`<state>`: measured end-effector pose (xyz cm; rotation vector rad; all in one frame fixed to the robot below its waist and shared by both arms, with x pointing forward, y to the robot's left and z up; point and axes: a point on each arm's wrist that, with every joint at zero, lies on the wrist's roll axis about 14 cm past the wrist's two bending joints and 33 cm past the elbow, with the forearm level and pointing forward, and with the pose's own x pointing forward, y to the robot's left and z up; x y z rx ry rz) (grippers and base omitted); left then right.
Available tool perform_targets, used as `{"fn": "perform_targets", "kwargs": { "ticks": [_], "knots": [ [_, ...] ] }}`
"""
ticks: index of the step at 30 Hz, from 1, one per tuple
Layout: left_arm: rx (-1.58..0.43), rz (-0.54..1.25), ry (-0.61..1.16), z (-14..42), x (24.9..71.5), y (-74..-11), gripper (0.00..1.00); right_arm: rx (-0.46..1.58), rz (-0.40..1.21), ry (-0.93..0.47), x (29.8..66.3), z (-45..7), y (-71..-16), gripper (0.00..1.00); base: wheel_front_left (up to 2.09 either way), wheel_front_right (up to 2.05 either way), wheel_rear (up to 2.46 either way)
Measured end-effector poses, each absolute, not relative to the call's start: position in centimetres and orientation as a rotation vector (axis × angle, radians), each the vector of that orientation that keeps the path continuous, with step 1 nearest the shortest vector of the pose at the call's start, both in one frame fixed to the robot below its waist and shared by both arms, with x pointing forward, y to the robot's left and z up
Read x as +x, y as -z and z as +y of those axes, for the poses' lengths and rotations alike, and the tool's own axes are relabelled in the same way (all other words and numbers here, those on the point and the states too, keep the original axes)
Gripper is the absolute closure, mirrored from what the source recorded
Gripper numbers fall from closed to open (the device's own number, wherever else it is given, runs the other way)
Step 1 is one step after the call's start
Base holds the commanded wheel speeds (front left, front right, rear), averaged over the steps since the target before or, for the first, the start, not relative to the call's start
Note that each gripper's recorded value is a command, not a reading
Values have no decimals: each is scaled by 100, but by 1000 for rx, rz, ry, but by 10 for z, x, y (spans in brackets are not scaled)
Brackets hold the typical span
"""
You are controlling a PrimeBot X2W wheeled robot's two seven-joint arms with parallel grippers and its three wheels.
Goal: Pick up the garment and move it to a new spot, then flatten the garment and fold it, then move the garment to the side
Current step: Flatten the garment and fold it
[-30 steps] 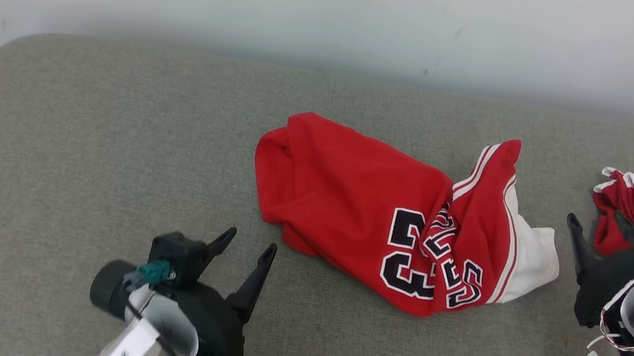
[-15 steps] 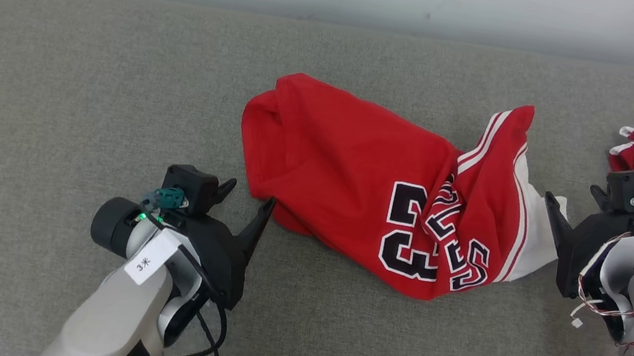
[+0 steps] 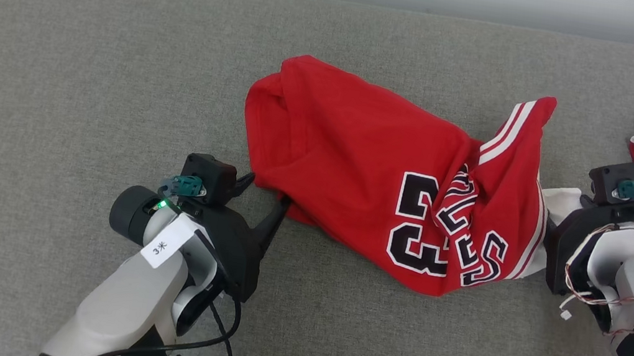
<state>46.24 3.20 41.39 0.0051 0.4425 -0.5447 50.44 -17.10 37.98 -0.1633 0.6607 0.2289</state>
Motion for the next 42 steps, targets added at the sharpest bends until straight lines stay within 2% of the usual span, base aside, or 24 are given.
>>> {"fn": "perform_targets", "kwargs": {
  "ticks": [1, 2, 3, 14, 22, 30, 37, 42],
  "knots": [
    [7, 443, 550, 31, 463, -413, 35, -165, 665, -227, 506, -171, -380, 31, 0, 0, 0],
    [10, 445, 553, 30, 463, -412, 60, -166, 664, -228, 508, -171, -381, 54, 0, 0, 0],
    [11, 449, 554, 30, 464, -411, 100, -166, 666, -230, 508, -170, -380, 99, 0, 0, 0],
    [10, 428, 548, 32, 467, -412, 100, -160, 643, -221, 511, -172, -383, 100, 0, 0, 0],
    [-57, 309, 457, 57, 476, -438, 100, -58, 464, -169, 518, -184, -419, 100, 0, 0, 0],
    [-34, 279, 317, 110, 453, -434, 100, 101, 367, -138, 494, -181, -431, 100, 0, 0, 0],
    [-88, 298, 333, 95, 409, -424, 100, 164, 413, -116, 449, -183, -410, 100, 0, 0, 0],
    [-113, 300, 330, 94, 395, -423, 100, 173, 376, -164, 447, -165, -424, 100, 0, 0, 0]
  ]
}}
